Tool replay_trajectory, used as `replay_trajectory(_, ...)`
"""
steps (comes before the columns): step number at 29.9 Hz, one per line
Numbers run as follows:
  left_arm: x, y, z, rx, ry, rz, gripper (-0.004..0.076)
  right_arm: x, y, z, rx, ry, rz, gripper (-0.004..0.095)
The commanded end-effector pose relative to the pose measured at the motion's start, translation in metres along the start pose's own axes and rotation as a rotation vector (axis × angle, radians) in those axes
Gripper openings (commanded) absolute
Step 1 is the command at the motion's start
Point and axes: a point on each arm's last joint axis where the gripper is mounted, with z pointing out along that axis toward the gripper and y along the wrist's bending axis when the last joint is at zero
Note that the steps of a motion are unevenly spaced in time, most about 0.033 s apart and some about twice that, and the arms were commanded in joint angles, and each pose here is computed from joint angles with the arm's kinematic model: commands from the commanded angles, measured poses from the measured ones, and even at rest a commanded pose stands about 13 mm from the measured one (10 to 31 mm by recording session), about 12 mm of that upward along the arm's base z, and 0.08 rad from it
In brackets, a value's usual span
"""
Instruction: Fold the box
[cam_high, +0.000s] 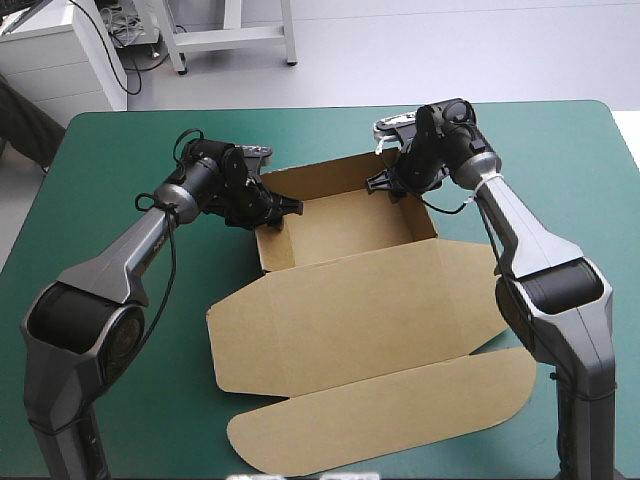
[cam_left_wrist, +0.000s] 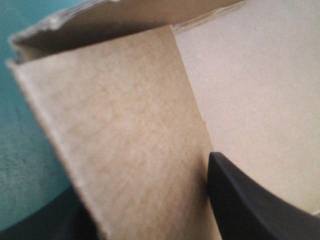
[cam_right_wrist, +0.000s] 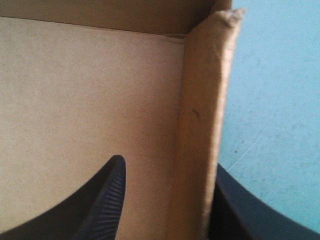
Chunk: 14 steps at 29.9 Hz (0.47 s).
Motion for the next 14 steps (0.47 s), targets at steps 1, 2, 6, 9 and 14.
replay_trajectory(1,-0.006,-0.015,-0.038,0.076,-0.098,-0.001,0.0401,-0.004,0.004,-0.042,-0.010,-0.090,-0.015,0.0454)
replay_trajectory(2,-0.007,-0.015,-0.040,0.077,-0.097,0.000,0.0401,-0.004,0.004,-0.044,-0.010,-0.092,-0.015,0.0454)
replay_trajectory(6,-0.007,-0.015,-0.045,0.066,-0.080,0.008,0.0400,-0.004,0.004,-0.054,-0.006,-0.114,-0.018,0.0454)
replay_trajectory(9,-0.007,-0.016,-0.048,0.069,-0.075,0.008,0.0400,-0.004,0.002,-0.060,0.009,-0.128,-0.032,0.0454)
replay_trajectory(14,-0.006,-0.016,-0.051,0.067,-0.052,0.010,0.0401,-0.004,0.001,-0.063,0.025,-0.133,-0.036,0.0453)
